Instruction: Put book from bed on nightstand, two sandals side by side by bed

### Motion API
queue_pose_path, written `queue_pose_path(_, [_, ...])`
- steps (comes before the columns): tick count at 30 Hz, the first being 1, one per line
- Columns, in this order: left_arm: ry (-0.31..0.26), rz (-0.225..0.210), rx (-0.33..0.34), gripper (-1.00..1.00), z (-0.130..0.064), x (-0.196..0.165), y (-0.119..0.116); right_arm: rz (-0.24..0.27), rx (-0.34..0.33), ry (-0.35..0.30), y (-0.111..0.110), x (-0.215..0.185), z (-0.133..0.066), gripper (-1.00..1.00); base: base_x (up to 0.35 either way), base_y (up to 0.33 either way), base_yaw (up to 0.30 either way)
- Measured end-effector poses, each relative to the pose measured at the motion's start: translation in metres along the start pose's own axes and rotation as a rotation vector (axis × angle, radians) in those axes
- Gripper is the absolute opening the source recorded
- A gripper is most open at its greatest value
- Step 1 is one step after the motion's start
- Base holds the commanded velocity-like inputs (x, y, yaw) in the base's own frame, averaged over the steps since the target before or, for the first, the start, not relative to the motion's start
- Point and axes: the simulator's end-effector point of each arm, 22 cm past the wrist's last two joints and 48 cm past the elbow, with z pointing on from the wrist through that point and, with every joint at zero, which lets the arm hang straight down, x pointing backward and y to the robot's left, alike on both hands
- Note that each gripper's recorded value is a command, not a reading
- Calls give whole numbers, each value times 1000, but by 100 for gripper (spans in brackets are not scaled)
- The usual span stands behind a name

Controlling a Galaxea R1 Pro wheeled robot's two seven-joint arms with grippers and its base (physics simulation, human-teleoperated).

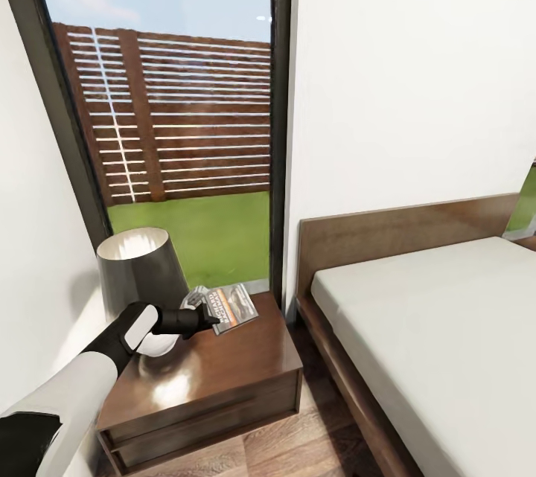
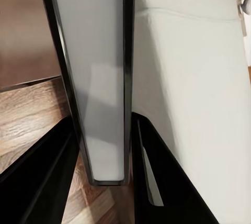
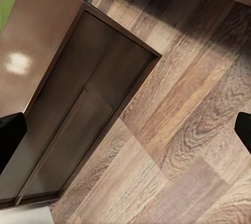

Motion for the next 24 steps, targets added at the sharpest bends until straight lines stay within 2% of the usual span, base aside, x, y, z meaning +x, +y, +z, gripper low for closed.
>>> queue_pose_path(24, [12,-19,-15,-100,6,4,15,3,14,19,-7,8,-1,100,0,0,0])
